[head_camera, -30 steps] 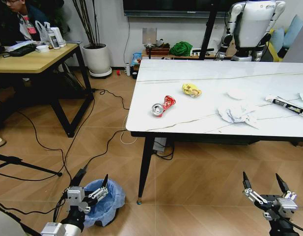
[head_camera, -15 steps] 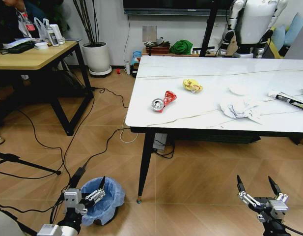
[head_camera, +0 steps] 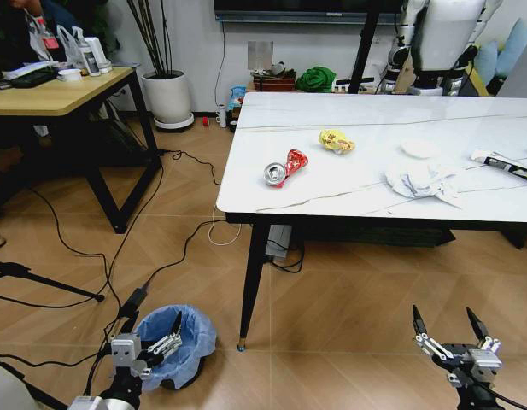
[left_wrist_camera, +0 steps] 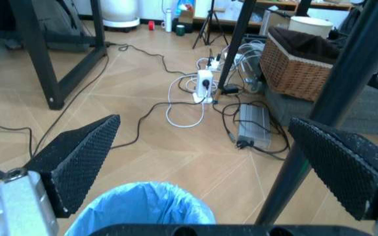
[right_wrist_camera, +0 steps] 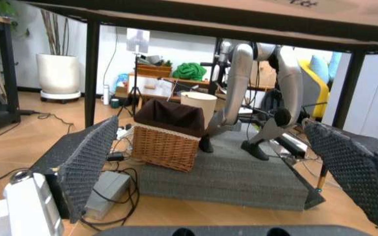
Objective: Pick up the trash bin and place the trash from the table into it.
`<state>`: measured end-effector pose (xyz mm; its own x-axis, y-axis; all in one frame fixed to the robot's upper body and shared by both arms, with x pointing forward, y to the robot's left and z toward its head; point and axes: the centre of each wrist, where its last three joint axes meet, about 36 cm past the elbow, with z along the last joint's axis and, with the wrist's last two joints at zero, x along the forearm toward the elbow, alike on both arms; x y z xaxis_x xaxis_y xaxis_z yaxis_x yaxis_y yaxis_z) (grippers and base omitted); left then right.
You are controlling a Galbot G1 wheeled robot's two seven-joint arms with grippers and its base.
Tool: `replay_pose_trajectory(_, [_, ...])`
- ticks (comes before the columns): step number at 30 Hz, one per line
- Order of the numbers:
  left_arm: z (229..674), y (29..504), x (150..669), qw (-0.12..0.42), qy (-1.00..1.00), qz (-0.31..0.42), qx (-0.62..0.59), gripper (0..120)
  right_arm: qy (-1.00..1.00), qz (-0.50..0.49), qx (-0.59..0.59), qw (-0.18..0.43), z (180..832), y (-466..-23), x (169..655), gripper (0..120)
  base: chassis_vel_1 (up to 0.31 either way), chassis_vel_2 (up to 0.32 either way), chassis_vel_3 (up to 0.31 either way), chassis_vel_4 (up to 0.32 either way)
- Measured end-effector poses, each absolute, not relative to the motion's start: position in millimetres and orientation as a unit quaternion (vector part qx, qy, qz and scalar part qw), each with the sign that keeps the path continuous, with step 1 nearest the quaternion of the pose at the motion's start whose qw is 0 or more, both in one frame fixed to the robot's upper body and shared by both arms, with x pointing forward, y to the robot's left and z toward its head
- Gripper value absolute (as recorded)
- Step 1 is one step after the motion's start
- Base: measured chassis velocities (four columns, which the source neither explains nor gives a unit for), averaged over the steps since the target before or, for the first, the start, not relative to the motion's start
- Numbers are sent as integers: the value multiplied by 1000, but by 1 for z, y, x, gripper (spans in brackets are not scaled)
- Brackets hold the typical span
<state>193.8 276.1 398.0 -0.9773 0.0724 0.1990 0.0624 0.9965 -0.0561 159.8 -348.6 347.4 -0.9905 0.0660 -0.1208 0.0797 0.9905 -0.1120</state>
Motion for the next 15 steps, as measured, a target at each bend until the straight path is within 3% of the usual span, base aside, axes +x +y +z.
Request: replay_pose_trajectory(15, [387, 283, 193, 114, -993, 24, -28, 100, 997, -49, 37, 53, 340, -345, 162, 100, 0, 0, 0, 0])
